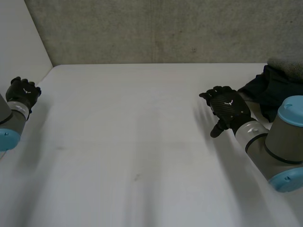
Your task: Fold the laundry.
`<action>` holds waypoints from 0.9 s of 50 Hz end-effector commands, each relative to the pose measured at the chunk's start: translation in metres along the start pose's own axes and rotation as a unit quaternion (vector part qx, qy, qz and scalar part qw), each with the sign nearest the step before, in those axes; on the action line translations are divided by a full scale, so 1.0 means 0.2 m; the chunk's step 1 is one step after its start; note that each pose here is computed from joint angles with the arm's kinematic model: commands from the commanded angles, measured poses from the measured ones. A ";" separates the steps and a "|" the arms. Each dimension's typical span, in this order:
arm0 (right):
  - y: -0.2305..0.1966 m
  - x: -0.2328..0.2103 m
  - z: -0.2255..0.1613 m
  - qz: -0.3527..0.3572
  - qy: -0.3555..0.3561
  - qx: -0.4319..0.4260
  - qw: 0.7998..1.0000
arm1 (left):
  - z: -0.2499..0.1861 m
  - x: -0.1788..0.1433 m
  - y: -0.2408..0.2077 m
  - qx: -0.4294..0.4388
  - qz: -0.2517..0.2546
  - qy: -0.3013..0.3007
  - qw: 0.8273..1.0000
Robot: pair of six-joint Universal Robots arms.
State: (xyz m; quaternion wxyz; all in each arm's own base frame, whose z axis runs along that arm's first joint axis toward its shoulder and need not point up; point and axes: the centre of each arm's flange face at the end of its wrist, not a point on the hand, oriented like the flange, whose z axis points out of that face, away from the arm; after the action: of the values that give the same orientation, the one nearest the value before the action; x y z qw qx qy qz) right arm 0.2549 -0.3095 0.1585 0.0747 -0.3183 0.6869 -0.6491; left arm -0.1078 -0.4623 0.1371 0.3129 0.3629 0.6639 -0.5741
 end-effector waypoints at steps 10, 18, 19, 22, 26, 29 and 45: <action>-0.31 0.13 -0.08 0.049 0.059 0.028 0.997 | -0.48 -0.26 -0.58 0.080 -0.294 -0.001 0.952; -0.50 0.24 -0.24 0.094 0.097 0.010 0.991 | -1.17 -0.37 -0.90 0.096 -0.452 0.126 0.878; -0.51 0.24 -0.25 0.093 0.095 0.009 0.991 | -1.20 -0.38 -0.90 0.097 -0.459 0.131 0.873; -0.52 0.24 -0.27 0.091 0.089 0.007 0.992 | -1.25 -0.38 -0.91 0.100 -0.468 0.139 0.867; -0.52 0.22 -0.29 0.089 0.080 0.001 0.993 | -1.27 -0.34 -0.88 0.085 -0.461 0.145 0.871; -0.50 0.20 -0.30 0.090 0.074 -0.004 0.993 | -1.29 -0.29 -0.85 0.068 -0.454 0.149 0.876; -0.49 0.17 -0.31 0.074 0.074 0.002 0.995 | -1.40 -0.23 -0.83 0.073 -0.445 0.161 0.878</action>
State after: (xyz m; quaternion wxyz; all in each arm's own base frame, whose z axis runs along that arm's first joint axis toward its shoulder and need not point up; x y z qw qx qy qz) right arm 0.2293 -0.2703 0.2700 0.0748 -0.2161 0.7131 -0.6627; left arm -0.2246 -0.2032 0.3063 -0.1160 0.1413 0.7519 -0.6335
